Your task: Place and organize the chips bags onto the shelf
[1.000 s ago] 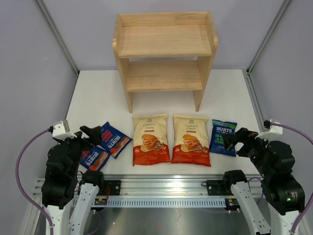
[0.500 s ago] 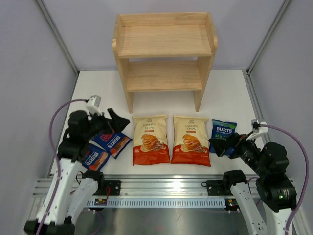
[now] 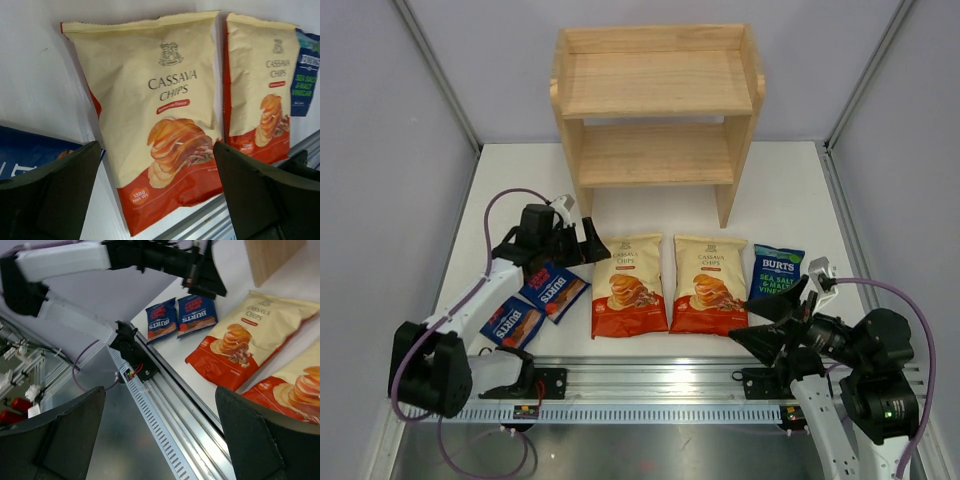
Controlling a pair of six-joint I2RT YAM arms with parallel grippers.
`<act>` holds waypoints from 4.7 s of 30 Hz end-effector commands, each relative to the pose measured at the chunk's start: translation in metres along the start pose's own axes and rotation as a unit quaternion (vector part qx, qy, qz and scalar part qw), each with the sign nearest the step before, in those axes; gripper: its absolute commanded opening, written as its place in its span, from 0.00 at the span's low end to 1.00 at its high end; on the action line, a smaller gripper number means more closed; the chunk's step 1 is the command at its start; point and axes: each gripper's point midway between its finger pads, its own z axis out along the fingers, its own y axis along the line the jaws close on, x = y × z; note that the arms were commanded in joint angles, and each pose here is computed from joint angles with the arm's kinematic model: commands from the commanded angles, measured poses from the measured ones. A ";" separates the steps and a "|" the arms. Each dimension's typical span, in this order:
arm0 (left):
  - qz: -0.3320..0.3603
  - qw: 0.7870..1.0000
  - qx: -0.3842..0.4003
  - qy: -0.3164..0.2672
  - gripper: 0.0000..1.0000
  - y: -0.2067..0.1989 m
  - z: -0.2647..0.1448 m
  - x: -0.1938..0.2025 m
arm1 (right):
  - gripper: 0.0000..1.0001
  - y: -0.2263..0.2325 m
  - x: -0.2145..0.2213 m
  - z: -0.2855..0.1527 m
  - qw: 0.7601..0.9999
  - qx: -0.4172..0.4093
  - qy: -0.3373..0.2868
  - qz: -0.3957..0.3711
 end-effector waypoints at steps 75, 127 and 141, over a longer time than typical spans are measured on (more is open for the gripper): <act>-0.138 0.878 0.323 -0.325 0.00 -0.159 -0.134 -0.070 | 0.99 -0.018 0.022 0.111 0.952 -0.090 0.062 0.285; 0.029 0.828 0.438 -0.348 0.16 -0.170 -0.136 0.013 | 0.13 -0.005 -0.048 0.123 0.968 -0.123 -0.204 0.085; -0.004 0.868 0.352 -0.350 0.86 -0.132 -0.110 0.015 | 0.01 -0.016 -0.061 0.128 0.974 -0.073 -0.211 0.032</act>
